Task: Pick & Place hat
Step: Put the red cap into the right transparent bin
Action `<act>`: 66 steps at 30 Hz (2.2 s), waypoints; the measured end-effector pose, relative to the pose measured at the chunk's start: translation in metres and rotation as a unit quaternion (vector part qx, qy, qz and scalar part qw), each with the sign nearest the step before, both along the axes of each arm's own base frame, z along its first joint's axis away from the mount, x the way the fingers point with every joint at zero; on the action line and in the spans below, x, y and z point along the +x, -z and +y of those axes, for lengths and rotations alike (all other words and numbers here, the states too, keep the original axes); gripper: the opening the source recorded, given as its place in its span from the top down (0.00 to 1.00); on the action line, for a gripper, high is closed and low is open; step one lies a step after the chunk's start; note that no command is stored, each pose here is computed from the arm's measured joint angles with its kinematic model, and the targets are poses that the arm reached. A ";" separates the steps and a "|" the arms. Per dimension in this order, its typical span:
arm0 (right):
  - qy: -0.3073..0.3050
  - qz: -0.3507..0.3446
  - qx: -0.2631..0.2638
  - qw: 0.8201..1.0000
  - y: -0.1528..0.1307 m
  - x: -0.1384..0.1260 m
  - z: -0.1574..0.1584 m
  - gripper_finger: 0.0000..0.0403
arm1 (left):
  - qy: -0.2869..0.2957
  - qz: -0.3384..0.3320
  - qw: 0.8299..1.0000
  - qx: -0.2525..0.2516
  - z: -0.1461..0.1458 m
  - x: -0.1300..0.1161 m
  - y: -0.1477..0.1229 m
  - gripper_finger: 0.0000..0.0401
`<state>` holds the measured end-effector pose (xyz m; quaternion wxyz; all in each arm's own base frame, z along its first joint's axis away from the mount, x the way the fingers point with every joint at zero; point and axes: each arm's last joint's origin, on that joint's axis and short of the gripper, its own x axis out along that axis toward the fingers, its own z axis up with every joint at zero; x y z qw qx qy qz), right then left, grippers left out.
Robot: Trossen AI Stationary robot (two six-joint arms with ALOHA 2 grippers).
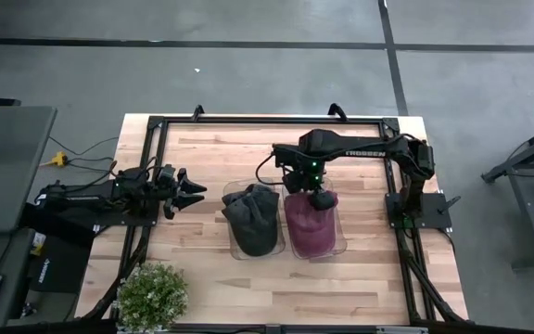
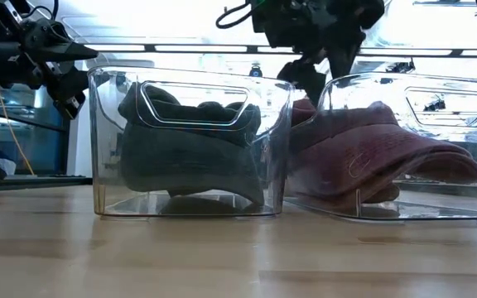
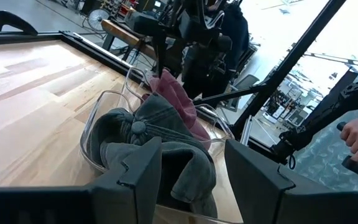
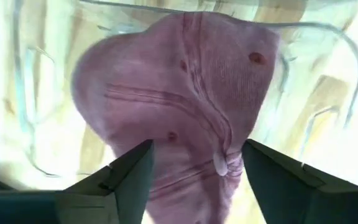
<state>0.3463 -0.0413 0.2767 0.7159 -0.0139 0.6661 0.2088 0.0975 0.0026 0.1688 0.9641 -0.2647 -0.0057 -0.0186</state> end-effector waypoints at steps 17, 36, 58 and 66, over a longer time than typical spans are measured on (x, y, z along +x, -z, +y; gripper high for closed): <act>0.096 0.006 -0.036 0.995 -0.033 -0.029 -0.015 0.96 | 0.002 0.000 1.000 0.000 0.000 0.000 0.000 0.58; 0.453 -0.085 0.012 0.887 -0.010 -0.131 0.011 1.00 | 0.001 0.000 1.000 0.000 0.000 0.000 0.000 0.58; 0.602 -0.076 0.089 0.790 0.048 -0.148 0.014 1.00 | 0.000 0.000 1.000 0.000 0.000 0.000 0.000 0.58; 0.609 -0.088 0.100 0.782 0.047 -0.143 0.013 1.00 | 0.000 0.000 1.000 0.000 0.000 0.000 0.000 0.58</act>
